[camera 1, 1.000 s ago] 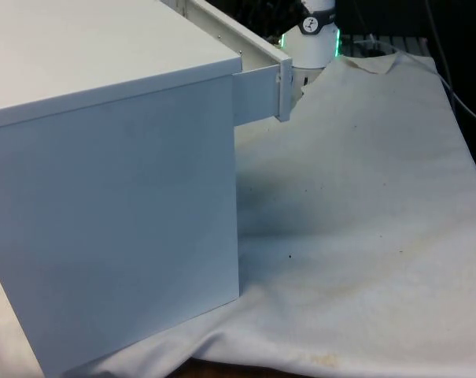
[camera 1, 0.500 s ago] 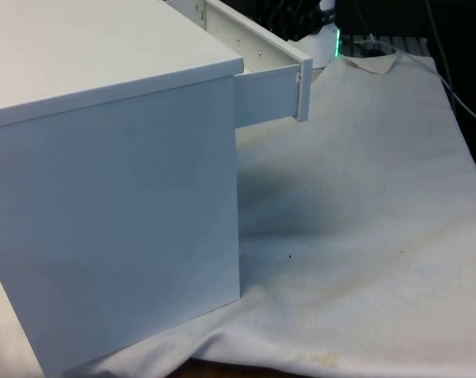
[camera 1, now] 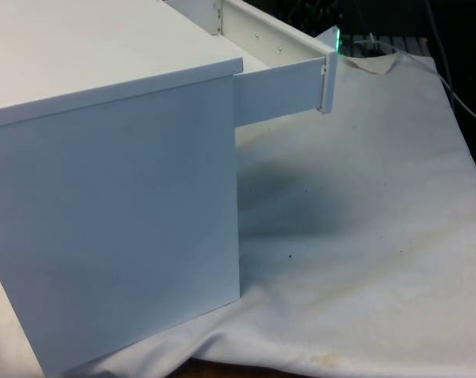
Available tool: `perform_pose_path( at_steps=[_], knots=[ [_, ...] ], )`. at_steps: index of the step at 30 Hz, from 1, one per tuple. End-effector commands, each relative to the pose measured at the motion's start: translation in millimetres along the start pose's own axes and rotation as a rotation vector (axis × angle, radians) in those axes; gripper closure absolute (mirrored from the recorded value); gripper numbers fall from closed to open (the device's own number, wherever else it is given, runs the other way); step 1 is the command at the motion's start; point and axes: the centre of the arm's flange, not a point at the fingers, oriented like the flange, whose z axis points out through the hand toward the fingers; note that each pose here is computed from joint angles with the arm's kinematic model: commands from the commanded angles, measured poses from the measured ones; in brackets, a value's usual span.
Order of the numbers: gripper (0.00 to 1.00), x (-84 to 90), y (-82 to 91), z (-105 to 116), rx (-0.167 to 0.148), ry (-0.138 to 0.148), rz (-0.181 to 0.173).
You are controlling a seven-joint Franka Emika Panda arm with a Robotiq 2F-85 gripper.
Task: Open the drawer, then close it.
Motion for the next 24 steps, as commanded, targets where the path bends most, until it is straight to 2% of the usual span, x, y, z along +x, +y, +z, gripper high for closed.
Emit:
perform_pose_path(
  at_steps=[1, 4, 5, 12, 13, 18, 22, 23, 24],
  knots=[
    [1.0, -2.1, -3.3, -5.8, -0.008, 0.005, 0.002],
    [1.0, -2.0, -7.2, -5.8, 0.0, 0.005, 0.001],
    [1.0, -4.1, -11.0, -10.9, -0.008, 0.01, 0.002],
    [1.0, -7.3, -28.6, -20.2, -0.012, 0.022, 0.003],
    [1.0, -6.3, -27.6, -16.6, -0.004, 0.02, 0.0],
    [1.0, -10.2, -42.2, -25.5, -0.021, 0.031, 0.003],
    [1.0, -9.6, -48.4, -27.5, -0.03, 0.036, 0.004],
    [1.0, -8.2, -42.9, -22.1, -0.026, 0.034, 0.005],
    [1.0, -8.3, -48.9, -27.7, -0.032, 0.037, 0.005]
  ],
)
